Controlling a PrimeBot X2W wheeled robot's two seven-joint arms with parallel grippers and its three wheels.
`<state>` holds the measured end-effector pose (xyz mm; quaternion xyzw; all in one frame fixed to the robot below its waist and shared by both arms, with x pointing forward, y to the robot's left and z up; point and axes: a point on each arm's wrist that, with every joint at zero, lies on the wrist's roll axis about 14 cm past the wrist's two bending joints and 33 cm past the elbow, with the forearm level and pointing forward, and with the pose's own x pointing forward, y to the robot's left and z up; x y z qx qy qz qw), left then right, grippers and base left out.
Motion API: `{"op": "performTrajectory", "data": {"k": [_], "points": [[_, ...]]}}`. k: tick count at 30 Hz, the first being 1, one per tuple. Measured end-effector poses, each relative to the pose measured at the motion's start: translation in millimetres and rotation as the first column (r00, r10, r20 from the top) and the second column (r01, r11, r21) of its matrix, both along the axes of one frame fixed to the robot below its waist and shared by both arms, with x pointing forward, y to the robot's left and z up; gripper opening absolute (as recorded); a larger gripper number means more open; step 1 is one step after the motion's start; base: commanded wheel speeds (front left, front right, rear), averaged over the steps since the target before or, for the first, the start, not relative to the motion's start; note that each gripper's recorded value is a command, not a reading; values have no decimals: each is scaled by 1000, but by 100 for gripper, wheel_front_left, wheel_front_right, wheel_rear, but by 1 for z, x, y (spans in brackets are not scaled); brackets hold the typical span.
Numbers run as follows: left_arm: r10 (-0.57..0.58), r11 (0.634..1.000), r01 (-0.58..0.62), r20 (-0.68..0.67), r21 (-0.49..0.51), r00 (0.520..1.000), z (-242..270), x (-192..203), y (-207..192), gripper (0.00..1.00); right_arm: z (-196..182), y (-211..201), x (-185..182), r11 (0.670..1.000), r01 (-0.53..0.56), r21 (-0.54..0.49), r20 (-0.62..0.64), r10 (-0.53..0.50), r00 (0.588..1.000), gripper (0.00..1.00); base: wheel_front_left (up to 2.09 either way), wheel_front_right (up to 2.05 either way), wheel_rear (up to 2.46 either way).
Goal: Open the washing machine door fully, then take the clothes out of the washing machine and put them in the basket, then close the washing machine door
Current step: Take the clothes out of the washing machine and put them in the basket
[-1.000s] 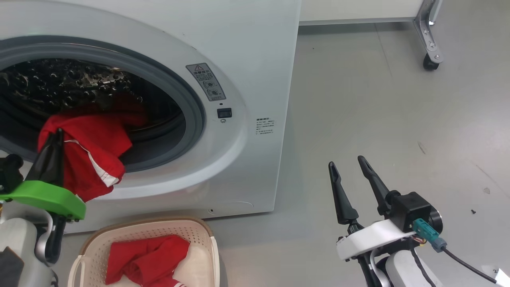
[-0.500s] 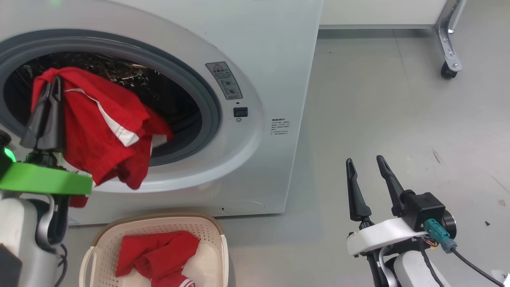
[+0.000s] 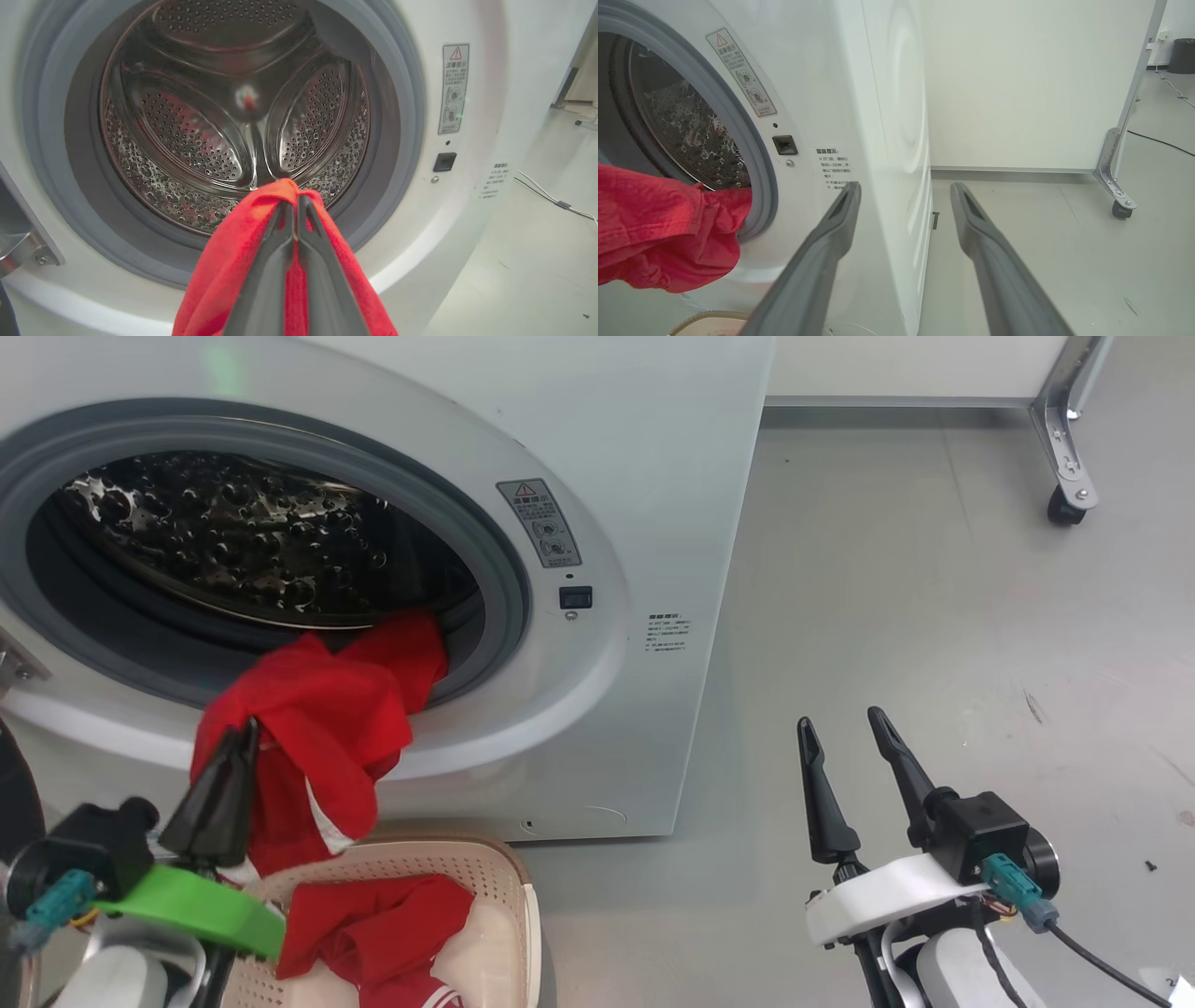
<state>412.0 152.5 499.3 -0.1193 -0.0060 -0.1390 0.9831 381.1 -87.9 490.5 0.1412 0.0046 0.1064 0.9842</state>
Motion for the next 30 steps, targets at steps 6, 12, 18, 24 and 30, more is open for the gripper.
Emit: {"op": "performTrajectory", "data": {"k": [6, 12, 18, 24, 30], "points": [[-32, 998, 38, -129, 46, 991, -36, -10, -3, 0, -4, -1, -2, 1000, -4, -4, -12, 3, 1000, 100, 0, 0, 0], [-77, 991, 108, -323, 78, 943, -86, -26, -13, 0, -12, -5, -3, 1000, 7, -14, -32, -8, 999, 100, 0, 0, 0], [-76, 991, 119, -449, 69, 890, -120, -38, -12, 0, -18, -9, -2, 1000, 19, -21, -49, -20, 999, 100, 0, 0, 0], [-98, 987, 150, -538, 53, 837, -145, -43, -19, 0, -23, -13, 0, 999, 31, -28, -63, -33, 997, 100, 0, 0, 0], [-100, 979, 190, -652, 70, 752, -180, -55, -18, 0, -31, -20, 1, 998, 54, -36, -89, -57, 994, 100, 0, 0, 0]]}}
